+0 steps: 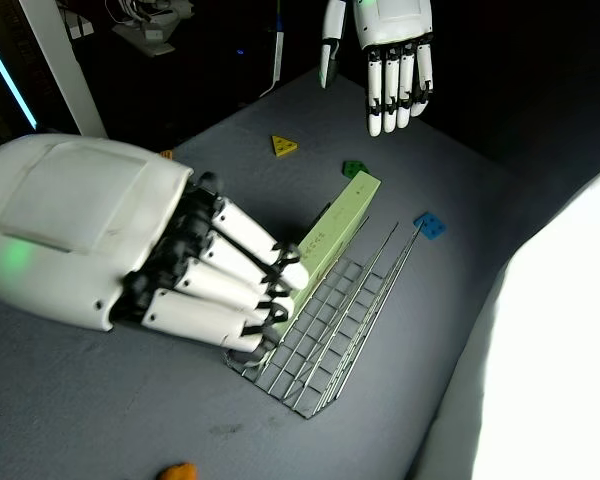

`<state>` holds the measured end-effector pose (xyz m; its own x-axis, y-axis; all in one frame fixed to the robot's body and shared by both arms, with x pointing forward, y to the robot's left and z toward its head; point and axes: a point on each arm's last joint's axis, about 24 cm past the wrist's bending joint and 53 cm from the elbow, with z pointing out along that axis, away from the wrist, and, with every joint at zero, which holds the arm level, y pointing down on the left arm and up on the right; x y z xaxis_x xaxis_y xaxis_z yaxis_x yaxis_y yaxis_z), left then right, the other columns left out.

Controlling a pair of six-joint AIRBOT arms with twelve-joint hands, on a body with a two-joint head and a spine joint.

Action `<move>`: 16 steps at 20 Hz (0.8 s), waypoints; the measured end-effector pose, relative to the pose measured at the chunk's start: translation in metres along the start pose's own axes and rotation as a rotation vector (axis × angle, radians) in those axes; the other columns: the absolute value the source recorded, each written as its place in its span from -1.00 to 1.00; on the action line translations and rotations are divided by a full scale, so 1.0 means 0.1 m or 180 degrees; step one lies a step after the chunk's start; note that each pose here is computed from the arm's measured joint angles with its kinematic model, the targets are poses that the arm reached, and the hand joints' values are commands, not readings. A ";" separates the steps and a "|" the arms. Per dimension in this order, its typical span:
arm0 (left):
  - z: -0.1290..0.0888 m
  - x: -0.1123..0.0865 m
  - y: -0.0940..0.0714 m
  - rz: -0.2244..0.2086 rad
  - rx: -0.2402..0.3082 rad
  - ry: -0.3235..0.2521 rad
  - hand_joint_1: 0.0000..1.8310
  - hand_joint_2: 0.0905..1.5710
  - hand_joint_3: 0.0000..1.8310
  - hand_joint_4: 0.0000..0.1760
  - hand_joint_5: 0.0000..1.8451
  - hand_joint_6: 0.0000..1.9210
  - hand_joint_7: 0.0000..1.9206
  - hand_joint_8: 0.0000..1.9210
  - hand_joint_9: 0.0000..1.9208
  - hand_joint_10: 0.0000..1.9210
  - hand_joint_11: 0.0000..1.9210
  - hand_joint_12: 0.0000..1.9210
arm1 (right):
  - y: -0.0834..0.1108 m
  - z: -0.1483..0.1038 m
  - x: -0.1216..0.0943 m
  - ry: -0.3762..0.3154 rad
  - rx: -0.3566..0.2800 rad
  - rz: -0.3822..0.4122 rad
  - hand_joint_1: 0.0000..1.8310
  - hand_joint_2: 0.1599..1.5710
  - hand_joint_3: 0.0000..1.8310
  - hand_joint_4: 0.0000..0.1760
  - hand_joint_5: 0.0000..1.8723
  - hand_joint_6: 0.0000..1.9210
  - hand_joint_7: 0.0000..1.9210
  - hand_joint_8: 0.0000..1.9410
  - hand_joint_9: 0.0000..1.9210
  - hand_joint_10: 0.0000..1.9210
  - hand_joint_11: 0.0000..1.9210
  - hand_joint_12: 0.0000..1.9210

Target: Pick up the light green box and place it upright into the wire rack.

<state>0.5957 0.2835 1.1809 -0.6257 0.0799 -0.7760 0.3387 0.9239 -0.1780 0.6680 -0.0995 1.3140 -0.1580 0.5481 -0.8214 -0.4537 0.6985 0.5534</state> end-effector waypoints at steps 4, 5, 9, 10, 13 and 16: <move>0.00 0.00 0.02 -0.0009 -0.0007 0.0004 -0.87 0.65 -1.00 -1.00 -0.23 0.68 -0.11 0.62 -0.21 0.74 -0.36 0.97 | -0.12 -0.20 -0.11 0.0036 0.0056 -0.0081 -0.88 0.57 -1.00 -1.00 0.02 0.78 0.10 0.89 0.07 1.00 0.01 1.00; 0.00 0.00 0.02 -0.0007 -0.0007 0.0004 -0.87 0.65 -1.00 -1.00 -0.27 0.82 -0.16 0.77 -0.23 0.85 -0.36 0.99 | -0.12 -0.25 -0.12 0.0057 0.0059 -0.0083 -0.88 0.57 -1.00 -1.00 0.00 0.86 0.11 0.94 0.10 1.00 0.06 1.00; 0.00 0.01 0.03 -0.0013 -0.0018 0.0007 -0.99 0.66 -1.00 -1.00 -0.04 1.00 0.02 0.99 -0.03 1.00 -0.22 1.00 | -0.01 -0.39 -0.09 0.0111 0.0004 -0.0085 -0.79 0.57 -1.00 -1.00 0.03 1.00 0.21 0.97 0.23 1.00 0.23 1.00; 0.00 0.01 0.03 -0.0013 -0.0020 0.0014 -0.97 0.67 -1.00 -1.00 -0.06 1.00 -0.01 1.00 -0.06 1.00 -0.22 1.00 | 0.05 -0.41 -0.06 0.0127 -0.0033 -0.0133 -0.77 0.57 -1.00 -1.00 0.06 1.00 0.21 0.98 0.23 1.00 0.24 1.00; 0.00 0.01 0.03 -0.0025 -0.0020 0.0014 -0.99 0.67 -1.00 -1.00 -0.07 1.00 -0.01 0.99 -0.06 1.00 -0.22 1.00 | 0.15 -0.43 0.00 0.0180 -0.0103 -0.0131 -0.76 0.58 -1.00 -1.00 0.05 1.00 0.21 0.98 0.23 1.00 0.23 1.00; 0.00 0.02 0.05 -0.0030 -0.0027 0.0019 -0.97 0.68 -1.00 -1.00 -0.06 1.00 0.01 1.00 -0.05 1.00 -0.20 1.00 | 0.13 -0.42 -0.03 0.0141 -0.0083 -0.0101 -0.58 0.54 -1.00 -1.00 0.04 1.00 0.18 1.00 0.21 1.00 0.21 1.00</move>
<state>0.5963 0.2878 1.1788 -0.6330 0.0734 -0.7707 0.3268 0.9278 -0.1800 0.6255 -0.1116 1.3178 -0.1816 0.5045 -0.8441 -0.4817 0.7027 0.5236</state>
